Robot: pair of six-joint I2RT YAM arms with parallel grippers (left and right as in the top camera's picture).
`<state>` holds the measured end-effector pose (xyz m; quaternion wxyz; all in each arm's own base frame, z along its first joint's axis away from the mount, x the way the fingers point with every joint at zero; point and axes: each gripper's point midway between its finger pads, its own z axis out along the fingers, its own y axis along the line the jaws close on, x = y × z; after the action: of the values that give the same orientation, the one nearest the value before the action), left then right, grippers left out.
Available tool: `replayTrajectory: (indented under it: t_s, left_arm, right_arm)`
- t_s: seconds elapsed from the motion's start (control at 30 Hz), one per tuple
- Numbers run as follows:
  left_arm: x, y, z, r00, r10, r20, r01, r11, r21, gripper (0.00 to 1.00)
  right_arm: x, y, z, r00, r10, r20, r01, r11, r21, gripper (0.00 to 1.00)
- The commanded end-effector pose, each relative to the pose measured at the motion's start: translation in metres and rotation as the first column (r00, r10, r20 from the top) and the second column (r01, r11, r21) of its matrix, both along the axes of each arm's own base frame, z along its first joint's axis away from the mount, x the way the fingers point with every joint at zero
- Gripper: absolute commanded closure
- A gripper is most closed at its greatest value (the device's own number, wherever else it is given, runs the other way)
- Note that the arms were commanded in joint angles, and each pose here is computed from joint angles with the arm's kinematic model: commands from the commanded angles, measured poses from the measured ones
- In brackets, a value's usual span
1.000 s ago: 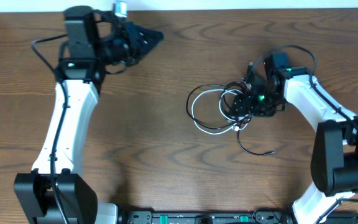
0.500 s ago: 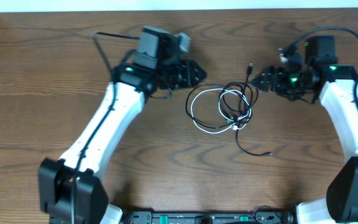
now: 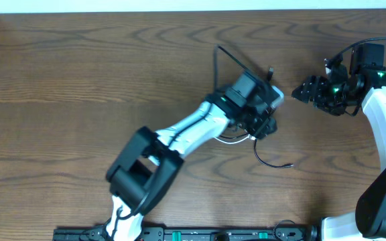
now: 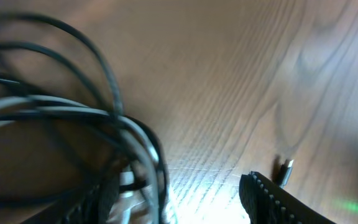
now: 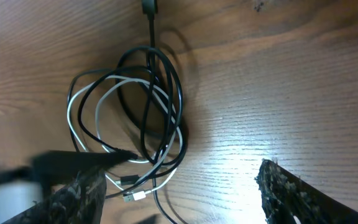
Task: Untangle cables
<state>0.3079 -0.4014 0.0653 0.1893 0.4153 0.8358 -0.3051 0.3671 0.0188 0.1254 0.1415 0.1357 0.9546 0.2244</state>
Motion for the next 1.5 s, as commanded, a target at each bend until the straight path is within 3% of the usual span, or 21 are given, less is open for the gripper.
replayTrajectory:
  t_s: [0.0,0.1,0.27,0.4,0.57,0.6,0.63,0.77,0.9,1.03,1.1,1.23,1.47]
  left_arm:
    - [-0.005,-0.006,-0.030,0.995,-0.034,0.095,0.022,0.992,0.122,0.33]
    - [-0.003,-0.002,-0.047,0.991,-0.020,0.130,-0.006,0.981,0.193,0.37]
    - [0.004,0.006,-0.055,0.986,0.007,0.165,-0.048,0.968,0.246,0.62]
    - [0.020,0.020,-0.058,0.971,0.069,0.231,-0.139,0.943,0.303,0.63]
    - [0.014,0.028,-0.070,0.977,0.062,0.203,-0.131,0.927,0.351,0.64]
    - [0.010,0.032,-0.077,0.981,0.057,0.186,-0.124,0.920,0.372,0.73]
    - [0.006,0.036,-0.083,0.984,0.054,0.168,-0.118,0.911,0.394,0.92]
    - [0.001,0.049,-0.061,0.987,0.095,0.129,-0.141,0.897,0.419,0.93]
    - [0.010,0.050,0.040,0.982,0.172,0.080,-0.185,0.963,0.198,0.93]
    - [0.033,0.076,0.119,0.951,0.309,0.010,-0.308,0.951,-0.026,0.93]
    - [0.040,0.088,0.145,0.939,0.340,-0.054,-0.344,0.931,-0.120,0.93]
    - [0.049,0.103,0.187,0.931,0.287,-0.226,-0.349,0.882,-0.316,0.92]
    - [0.061,0.115,0.224,0.900,0.228,-0.371,-0.390,0.801,-0.454,0.93]
  right_arm:
    - [0.000,-0.002,0.004,1.000,0.009,0.012,-0.009,1.000,-0.012,0.25]
    - [0.000,-0.002,0.004,1.000,0.010,0.008,-0.009,1.000,-0.011,0.26]
    - [-0.002,0.000,0.003,1.000,0.017,0.003,-0.017,1.000,-0.011,0.26]
    - [-0.002,0.001,0.003,1.000,0.021,0.004,-0.021,1.000,-0.011,0.25]
    - [-0.002,0.001,0.003,0.999,0.031,0.007,-0.031,0.999,-0.014,0.25]
    - [-0.002,0.002,0.003,1.000,0.031,0.006,-0.031,0.999,-0.014,0.25]
    - [-0.003,0.002,0.003,1.000,0.031,0.004,-0.031,0.999,-0.013,0.25]
    - [-0.005,0.010,0.003,0.998,0.063,0.001,-0.063,0.998,-0.016,0.25]
    - [-0.001,0.026,0.004,0.994,0.108,0.025,-0.107,0.994,-0.020,0.25]
    - [0.005,0.030,0.007,0.995,0.089,0.043,-0.088,0.996,-0.013,0.26]
    - [0.010,0.034,0.011,0.993,0.090,0.072,-0.091,0.996,0.019,0.26]
    - [0.023,0.073,0.043,0.961,0.171,0.220,-0.218,0.953,0.212,0.27]
    - [0.034,0.135,0.083,0.860,0.277,0.428,-0.422,0.858,0.292,0.28]
